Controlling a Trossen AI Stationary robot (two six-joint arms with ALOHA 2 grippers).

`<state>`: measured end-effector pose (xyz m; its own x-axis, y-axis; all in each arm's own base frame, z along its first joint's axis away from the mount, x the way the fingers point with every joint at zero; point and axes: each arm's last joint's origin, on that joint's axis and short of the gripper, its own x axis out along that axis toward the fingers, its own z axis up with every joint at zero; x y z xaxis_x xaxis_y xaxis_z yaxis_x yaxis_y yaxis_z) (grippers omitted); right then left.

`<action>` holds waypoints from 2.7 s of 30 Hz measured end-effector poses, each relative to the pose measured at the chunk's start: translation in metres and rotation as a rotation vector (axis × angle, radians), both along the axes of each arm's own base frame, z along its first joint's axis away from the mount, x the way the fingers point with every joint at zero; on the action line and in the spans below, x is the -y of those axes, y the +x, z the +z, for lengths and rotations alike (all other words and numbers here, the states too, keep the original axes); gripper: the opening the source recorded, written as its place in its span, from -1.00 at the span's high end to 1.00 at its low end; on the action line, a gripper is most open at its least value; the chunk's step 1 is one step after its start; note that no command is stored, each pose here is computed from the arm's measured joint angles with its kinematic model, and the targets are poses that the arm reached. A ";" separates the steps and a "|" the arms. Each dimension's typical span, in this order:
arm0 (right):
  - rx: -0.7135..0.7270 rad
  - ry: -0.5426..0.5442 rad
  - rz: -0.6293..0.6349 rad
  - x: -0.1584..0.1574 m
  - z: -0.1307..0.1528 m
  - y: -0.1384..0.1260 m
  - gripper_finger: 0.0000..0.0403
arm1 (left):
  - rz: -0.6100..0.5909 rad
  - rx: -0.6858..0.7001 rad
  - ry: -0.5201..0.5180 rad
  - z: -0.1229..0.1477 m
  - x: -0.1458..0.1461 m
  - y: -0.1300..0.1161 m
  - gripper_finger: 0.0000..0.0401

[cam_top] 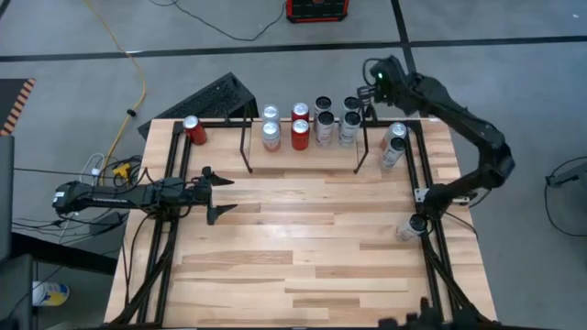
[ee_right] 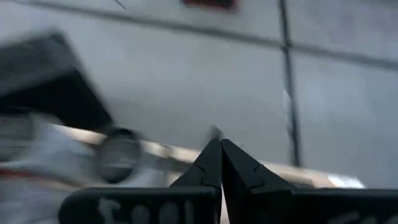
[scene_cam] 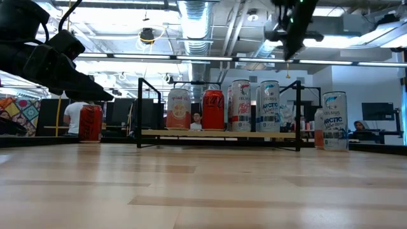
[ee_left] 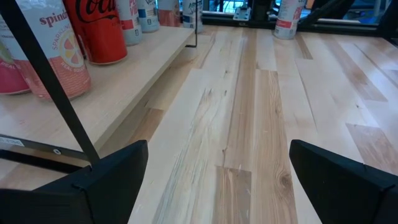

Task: Place canned beverage on shelf
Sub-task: Put the orange white soda can on the shelf aligned with the other orange white soda can

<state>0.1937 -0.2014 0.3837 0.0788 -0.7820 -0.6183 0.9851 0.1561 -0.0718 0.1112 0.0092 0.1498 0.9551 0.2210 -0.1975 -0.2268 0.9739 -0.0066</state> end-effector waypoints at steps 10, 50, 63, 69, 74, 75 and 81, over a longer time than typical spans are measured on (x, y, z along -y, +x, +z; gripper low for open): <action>-0.235 0.433 -0.148 0.054 -0.045 -0.031 0.71 | 0.000 0.000 0.000 0.000 0.000 0.000 -0.88; -0.298 0.810 0.017 0.076 -0.109 -0.051 -0.67 | 0.000 0.001 0.000 0.000 0.000 0.000 -0.88; -0.211 0.726 -0.124 0.069 -0.099 -0.053 -0.66 | 0.000 0.001 0.000 0.000 0.000 0.000 -0.88; -0.158 0.539 -0.317 0.042 -0.068 -0.051 -0.66 | 0.000 0.001 0.000 0.000 0.000 0.000 -0.88; -0.043 0.370 -0.450 0.017 -0.061 -0.046 -0.66 | 0.000 0.001 0.000 0.000 0.000 0.000 -0.88; -0.021 0.362 -0.460 0.014 -0.065 -0.045 -0.66 | 0.000 0.001 0.000 0.000 0.000 0.000 -0.88; 0.073 0.321 -0.510 0.007 -0.087 -0.050 -0.66 | 0.000 0.000 0.000 0.000 0.000 0.000 -0.88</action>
